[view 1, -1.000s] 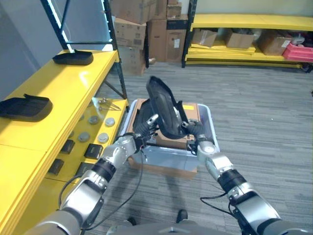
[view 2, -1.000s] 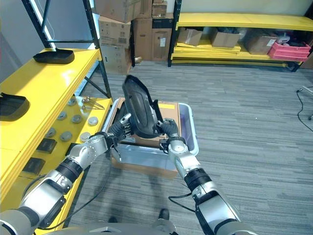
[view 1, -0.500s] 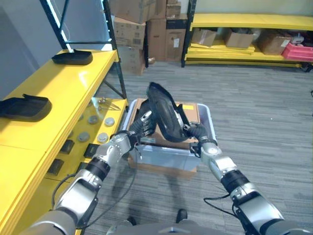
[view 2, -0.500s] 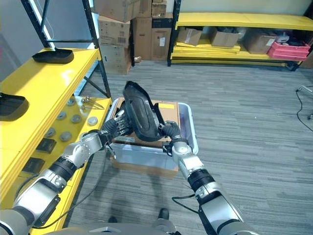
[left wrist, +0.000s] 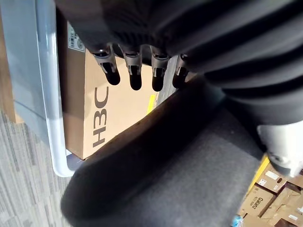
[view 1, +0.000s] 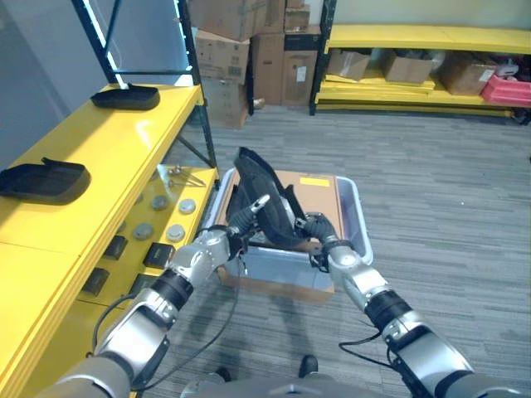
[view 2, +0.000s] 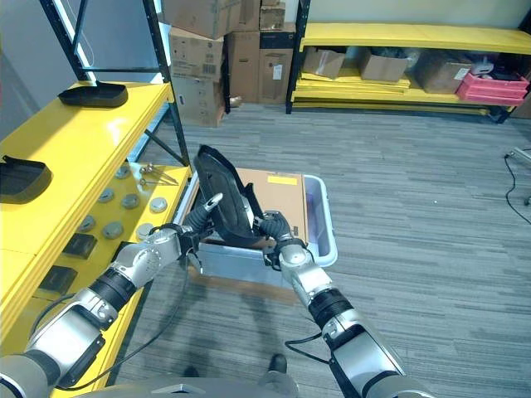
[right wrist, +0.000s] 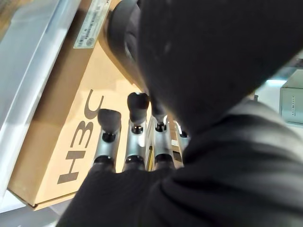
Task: Move parts from the plastic box to the shelf.
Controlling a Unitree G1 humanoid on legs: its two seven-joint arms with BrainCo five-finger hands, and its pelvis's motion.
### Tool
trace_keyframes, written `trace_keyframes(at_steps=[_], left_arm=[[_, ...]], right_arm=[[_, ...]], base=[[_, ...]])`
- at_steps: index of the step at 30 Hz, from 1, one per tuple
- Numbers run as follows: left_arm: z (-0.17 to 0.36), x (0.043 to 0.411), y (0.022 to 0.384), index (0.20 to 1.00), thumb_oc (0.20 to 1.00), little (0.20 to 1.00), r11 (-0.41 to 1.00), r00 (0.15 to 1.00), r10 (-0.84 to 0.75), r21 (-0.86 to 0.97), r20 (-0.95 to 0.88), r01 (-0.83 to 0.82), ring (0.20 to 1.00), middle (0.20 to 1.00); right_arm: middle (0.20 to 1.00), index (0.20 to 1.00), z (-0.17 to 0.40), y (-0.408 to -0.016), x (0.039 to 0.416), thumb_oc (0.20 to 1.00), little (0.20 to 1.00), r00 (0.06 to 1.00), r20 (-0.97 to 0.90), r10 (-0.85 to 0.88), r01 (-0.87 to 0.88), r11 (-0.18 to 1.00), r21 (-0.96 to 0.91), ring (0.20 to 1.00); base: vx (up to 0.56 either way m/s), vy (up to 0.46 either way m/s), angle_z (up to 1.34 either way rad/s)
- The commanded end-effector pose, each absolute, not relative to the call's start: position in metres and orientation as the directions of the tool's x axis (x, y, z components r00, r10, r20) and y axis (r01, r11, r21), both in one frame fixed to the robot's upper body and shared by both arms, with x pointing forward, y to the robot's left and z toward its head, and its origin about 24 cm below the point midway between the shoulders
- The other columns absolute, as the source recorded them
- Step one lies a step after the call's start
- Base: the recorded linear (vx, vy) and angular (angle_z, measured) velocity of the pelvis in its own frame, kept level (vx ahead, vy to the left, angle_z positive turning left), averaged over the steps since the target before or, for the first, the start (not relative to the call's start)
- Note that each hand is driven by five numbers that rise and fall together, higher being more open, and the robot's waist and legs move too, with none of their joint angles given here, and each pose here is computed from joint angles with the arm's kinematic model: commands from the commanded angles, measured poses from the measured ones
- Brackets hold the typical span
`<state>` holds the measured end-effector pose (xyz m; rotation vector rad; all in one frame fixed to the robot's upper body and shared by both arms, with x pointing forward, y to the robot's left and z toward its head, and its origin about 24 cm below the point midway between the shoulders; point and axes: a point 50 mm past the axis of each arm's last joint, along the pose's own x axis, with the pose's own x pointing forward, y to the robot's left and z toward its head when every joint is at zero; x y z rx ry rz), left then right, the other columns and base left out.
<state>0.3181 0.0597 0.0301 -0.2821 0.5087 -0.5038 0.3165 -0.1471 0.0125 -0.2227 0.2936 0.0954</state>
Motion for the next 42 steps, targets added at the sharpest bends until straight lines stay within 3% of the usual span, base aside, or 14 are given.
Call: trace_keyframes(at_steps=[1, 3, 4, 5, 19, 24, 25, 26, 27, 37, 42], left_arm=[[0.054, 0.32, 0.024, 1.0, 1.0, 1.0, 0.788, 0.724, -0.615, -0.284, -0.313, 0.547, 1.0, 1.0], [0.054, 0.318, 0.02, 1.0, 1.0, 1.0, 0.78, 0.714, -0.626, -0.24, -0.314, 0.578, 1.0, 1.0], [0.055, 0.317, 0.017, 0.482, 0.482, 0.482, 0.769, 0.709, -0.64, -0.241, -0.298, 0.592, 0.482, 0.482], [0.059, 0.314, 0.012, 0.2, 0.2, 0.2, 0.764, 0.708, -0.645, -0.256, -0.288, 0.592, 0.2, 0.2], [0.064, 0.316, 0.017, 0.2, 0.2, 0.2, 0.789, 0.745, -0.614, -0.221, -0.259, 0.574, 0.2, 0.2], [0.074, 0.321, 0.022, 0.2, 0.2, 0.2, 0.811, 0.788, -0.58, -0.048, -0.205, 0.584, 0.2, 0.2], [0.075, 0.322, 0.023, 0.2, 0.2, 0.2, 0.819, 0.8, -0.568, -0.042, -0.196, 0.572, 0.2, 0.2], [0.076, 0.322, 0.024, 0.2, 0.2, 0.2, 0.823, 0.804, -0.563, -0.04, -0.192, 0.567, 0.2, 0.2], [0.078, 0.323, 0.025, 0.2, 0.2, 0.2, 0.831, 0.814, -0.552, -0.038, -0.182, 0.555, 0.2, 0.2], [0.088, 0.334, 0.055, 0.2, 0.2, 0.2, 0.907, 0.9, -0.42, -0.013, -0.112, 0.422, 0.2, 0.2], [0.082, 0.34, 0.098, 0.2, 0.2, 0.2, 0.969, 0.966, -0.242, 0.028, -0.087, 0.245, 0.2, 0.2]], right_arm=[[0.2, 0.2, 0.04, -0.118, 0.334, 0.2, 0.2, 0.967, -0.19, 0.171, -0.21, 0.955, -0.208, 0.2], [0.2, 0.2, 0.04, -0.115, 0.333, 0.2, 0.2, 0.966, -0.193, 0.175, -0.214, 0.955, -0.206, 0.2], [0.2, 0.2, 0.039, -0.114, 0.333, 0.2, 0.2, 0.965, -0.196, 0.173, -0.213, 0.955, -0.205, 0.2], [0.2, 0.2, 0.038, -0.112, 0.332, 0.2, 0.2, 0.965, -0.202, 0.169, -0.21, 0.957, -0.203, 0.2], [0.2, 0.2, 0.035, -0.115, 0.333, 0.2, 0.2, 0.967, -0.218, 0.133, -0.173, 0.969, -0.175, 0.2], [0.2, 0.2, 0.039, -0.118, 0.335, 0.2, 0.2, 0.973, -0.206, 0.102, -0.134, 0.979, -0.152, 0.2], [0.426, 0.426, 0.039, -0.12, 0.335, 0.426, 0.426, 0.973, -0.208, 0.095, -0.126, 0.982, -0.139, 0.426], [0.859, 0.859, 0.039, -0.12, 0.335, 0.859, 0.859, 0.974, -0.209, 0.092, -0.122, 0.984, -0.134, 0.859], [1.0, 1.0, 0.039, -0.121, 0.335, 1.0, 1.0, 0.974, -0.213, 0.083, -0.111, 0.986, -0.122, 1.0], [1.0, 1.0, 0.043, -0.135, 0.336, 1.0, 1.0, 0.978, -0.207, -0.032, 0.032, 0.999, -0.002, 1.0], [1.0, 1.0, 0.035, -0.162, 0.326, 1.0, 1.0, 0.969, -0.22, -0.113, 0.115, 0.993, -0.005, 1.0]], base=[[0.0, 0.0, 0.0], [0.0, 0.0, 0.0], [0.0, 0.0, 0.0], [0.0, 0.0, 0.0], [0.0, 0.001, 0.0], [0.0, 0.0, 0.0], [0.0, 0.0, 0.0], [0.0, 0.0, 0.0], [0.0, 0.0, 0.0], [0.0, 0.0, 0.0], [-0.01, 0.002, 0.0]])
